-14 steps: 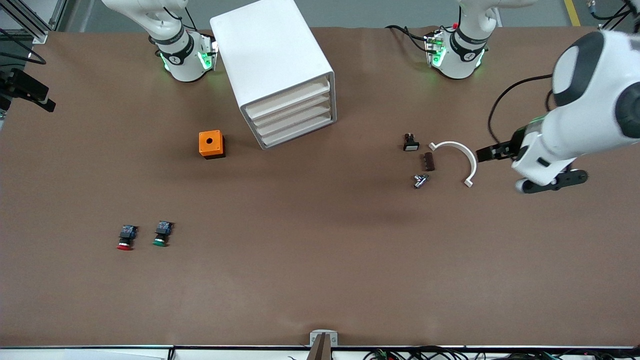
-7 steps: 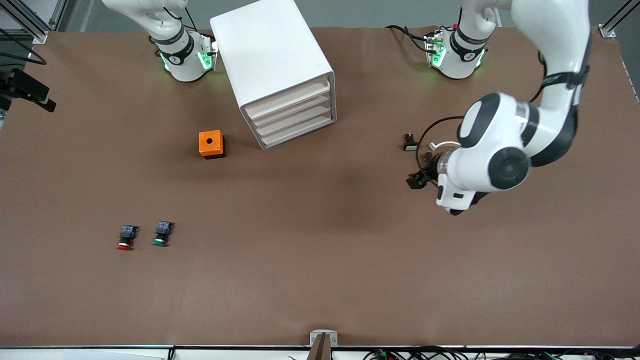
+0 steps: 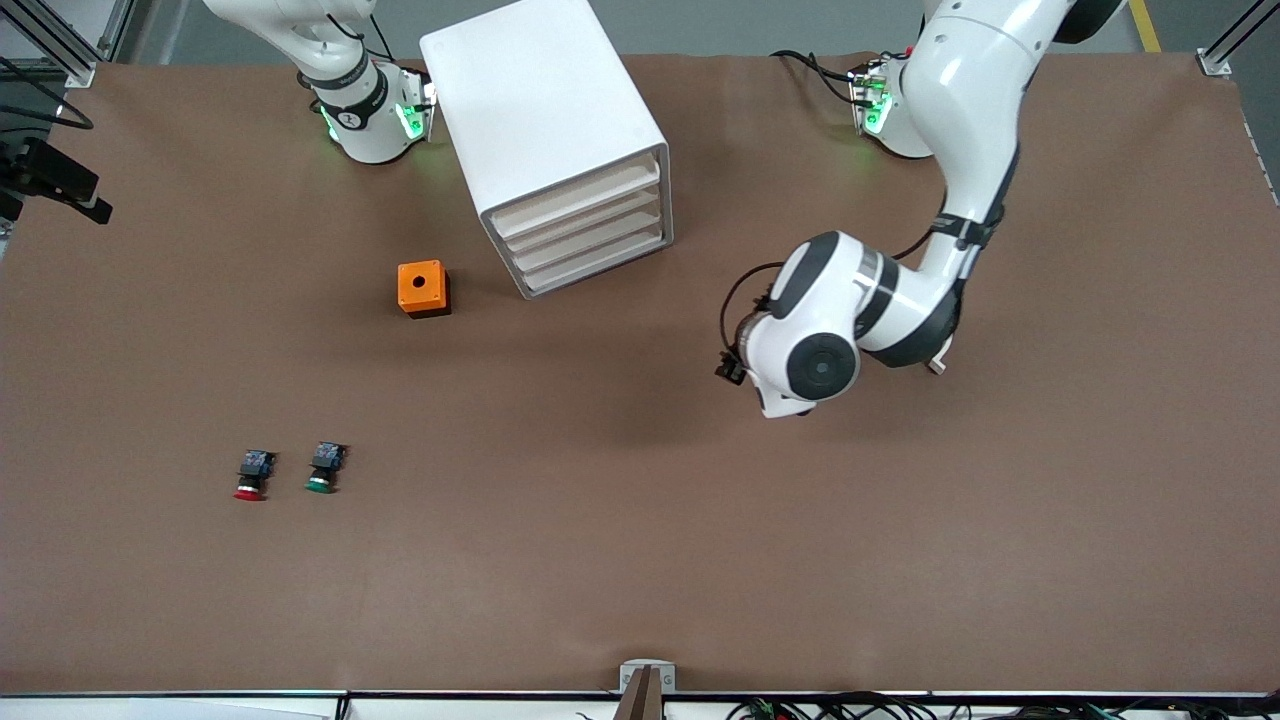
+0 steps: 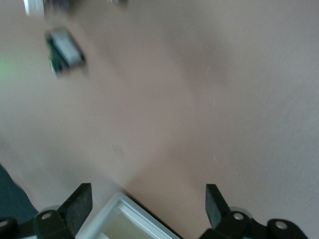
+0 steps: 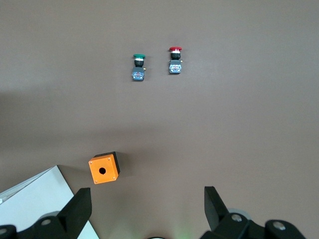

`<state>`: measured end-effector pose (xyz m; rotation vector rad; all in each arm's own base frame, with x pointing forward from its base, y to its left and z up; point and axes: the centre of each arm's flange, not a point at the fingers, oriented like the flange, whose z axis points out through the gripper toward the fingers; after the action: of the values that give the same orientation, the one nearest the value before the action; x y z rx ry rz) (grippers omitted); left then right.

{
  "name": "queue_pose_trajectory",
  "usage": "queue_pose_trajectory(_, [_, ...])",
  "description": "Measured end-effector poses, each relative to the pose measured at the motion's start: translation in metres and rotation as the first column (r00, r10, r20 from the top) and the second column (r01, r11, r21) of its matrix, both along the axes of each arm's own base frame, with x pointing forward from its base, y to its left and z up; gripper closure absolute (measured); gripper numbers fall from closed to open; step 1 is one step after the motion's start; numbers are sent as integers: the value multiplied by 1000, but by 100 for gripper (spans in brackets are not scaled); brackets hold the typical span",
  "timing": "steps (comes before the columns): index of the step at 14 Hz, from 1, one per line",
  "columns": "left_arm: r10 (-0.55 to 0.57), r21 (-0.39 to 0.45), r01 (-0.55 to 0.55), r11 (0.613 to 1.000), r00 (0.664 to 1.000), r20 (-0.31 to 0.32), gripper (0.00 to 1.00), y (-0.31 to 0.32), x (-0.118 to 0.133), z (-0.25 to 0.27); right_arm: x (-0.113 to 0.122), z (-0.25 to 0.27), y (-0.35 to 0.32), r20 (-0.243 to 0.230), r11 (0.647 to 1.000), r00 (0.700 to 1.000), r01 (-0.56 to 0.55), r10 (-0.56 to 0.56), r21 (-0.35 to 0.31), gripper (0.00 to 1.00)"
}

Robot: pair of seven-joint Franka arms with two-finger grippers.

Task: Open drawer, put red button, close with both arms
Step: 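Move the left gripper toward the white cabinet's top drawer handle, then pull the drawer open with the left gripper while the right gripper reaches the red button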

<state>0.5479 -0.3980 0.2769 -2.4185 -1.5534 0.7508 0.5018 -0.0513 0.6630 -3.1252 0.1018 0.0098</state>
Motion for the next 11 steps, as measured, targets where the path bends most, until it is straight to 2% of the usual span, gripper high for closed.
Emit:
queue_pose_trajectory(3, [150,65,-145,987,984,-91,0,-28,-21,-27,0,5,0,13,1000,1000,0,0,-1,0])
queue_pose_trajectory(6, [275,80,-265,961,943,-186,0,-53,-38,-29,3,0,-2,3,1000,1000,4,-4,-3,0])
queue_pose_trajectory(9, [386,61,-389,919,857,-343,0,-68,-48,-34,30,-45,-4,-69,1000,998,8,-8,-5,0])
queue_pose_trajectory(11, [480,120,-479,869,762,-435,3,-73,-51,-51,62,-88,-12,-86,1000,996,19,-20,-13,0])
